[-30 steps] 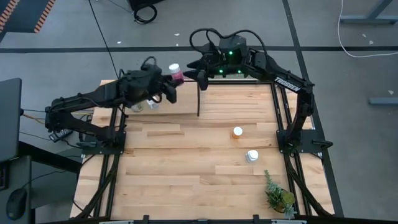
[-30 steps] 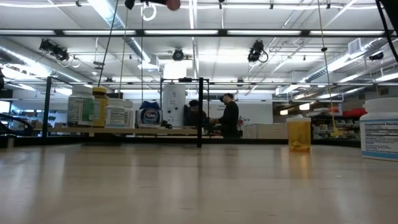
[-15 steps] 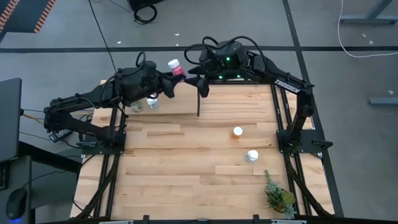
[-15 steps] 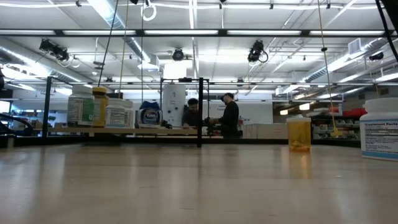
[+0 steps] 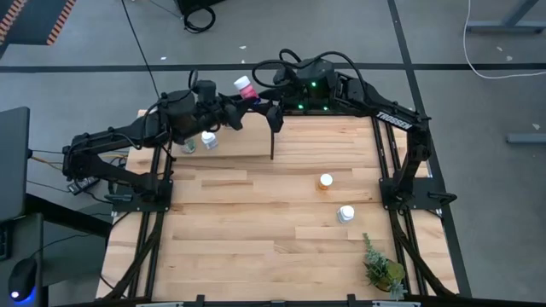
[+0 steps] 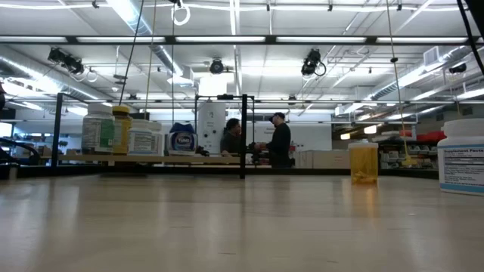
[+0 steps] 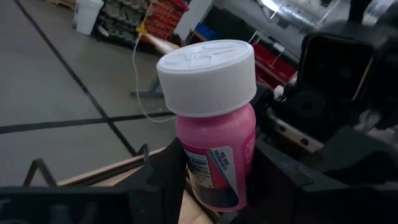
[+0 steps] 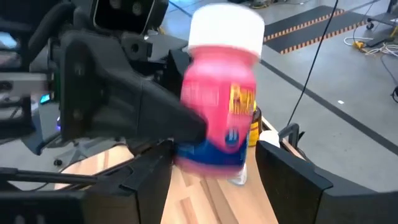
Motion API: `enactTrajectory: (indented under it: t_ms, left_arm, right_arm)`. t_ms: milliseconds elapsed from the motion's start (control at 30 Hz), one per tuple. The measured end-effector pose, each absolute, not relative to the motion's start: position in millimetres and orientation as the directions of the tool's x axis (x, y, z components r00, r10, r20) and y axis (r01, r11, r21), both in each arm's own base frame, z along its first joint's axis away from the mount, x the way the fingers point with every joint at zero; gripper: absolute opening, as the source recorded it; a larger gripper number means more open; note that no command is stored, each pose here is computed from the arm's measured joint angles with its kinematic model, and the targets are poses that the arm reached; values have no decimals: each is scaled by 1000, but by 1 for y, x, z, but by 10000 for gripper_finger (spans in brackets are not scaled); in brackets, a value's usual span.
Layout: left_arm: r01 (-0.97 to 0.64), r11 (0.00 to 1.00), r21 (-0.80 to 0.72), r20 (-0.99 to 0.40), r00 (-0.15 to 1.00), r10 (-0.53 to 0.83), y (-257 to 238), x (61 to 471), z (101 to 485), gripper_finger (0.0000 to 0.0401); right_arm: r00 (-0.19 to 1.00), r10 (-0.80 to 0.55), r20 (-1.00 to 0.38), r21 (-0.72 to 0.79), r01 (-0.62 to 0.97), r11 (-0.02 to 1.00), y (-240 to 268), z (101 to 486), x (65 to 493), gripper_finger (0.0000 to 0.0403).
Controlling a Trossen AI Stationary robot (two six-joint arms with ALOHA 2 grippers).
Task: Pick and place medicine bottles onto shelf by color
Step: Put the pink medicine bottle on the shelf
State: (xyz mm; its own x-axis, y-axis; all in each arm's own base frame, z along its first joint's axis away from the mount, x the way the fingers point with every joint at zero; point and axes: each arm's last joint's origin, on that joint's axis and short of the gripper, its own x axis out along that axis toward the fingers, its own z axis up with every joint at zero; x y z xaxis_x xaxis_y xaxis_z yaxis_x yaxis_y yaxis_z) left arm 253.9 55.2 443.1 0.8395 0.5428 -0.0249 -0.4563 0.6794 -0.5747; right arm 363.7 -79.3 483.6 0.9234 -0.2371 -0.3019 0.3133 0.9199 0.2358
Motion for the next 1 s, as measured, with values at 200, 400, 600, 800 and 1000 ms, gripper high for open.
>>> enactTrajectory:
  t_ms: [200, 400, 600, 800, 1000]
  left_arm:
    - [-418, 687, -594, 7, 852, 524, 56, 261, 443, 161]
    - [-395, 691, -605, 18, 861, 508, 55, 265, 443, 162]
    - [-395, 692, -605, 17, 862, 506, 55, 266, 442, 169]
    - [-401, 706, -583, 15, 864, 503, 55, 266, 442, 177]
    - [-409, 722, -559, 10, 866, 499, 56, 266, 442, 185]
  right_arm:
    - [925, -238, -296, 237, 313, 920, -79, 484, 364, 237]
    - [924, -246, -294, 219, 315, 923, -78, 484, 364, 237]
    - [921, -256, -294, 215, 324, 921, -78, 484, 364, 220]
    - [914, -281, -293, 191, 344, 919, -78, 484, 364, 185]
    - [905, -301, -301, 157, 358, 920, -79, 483, 364, 186]
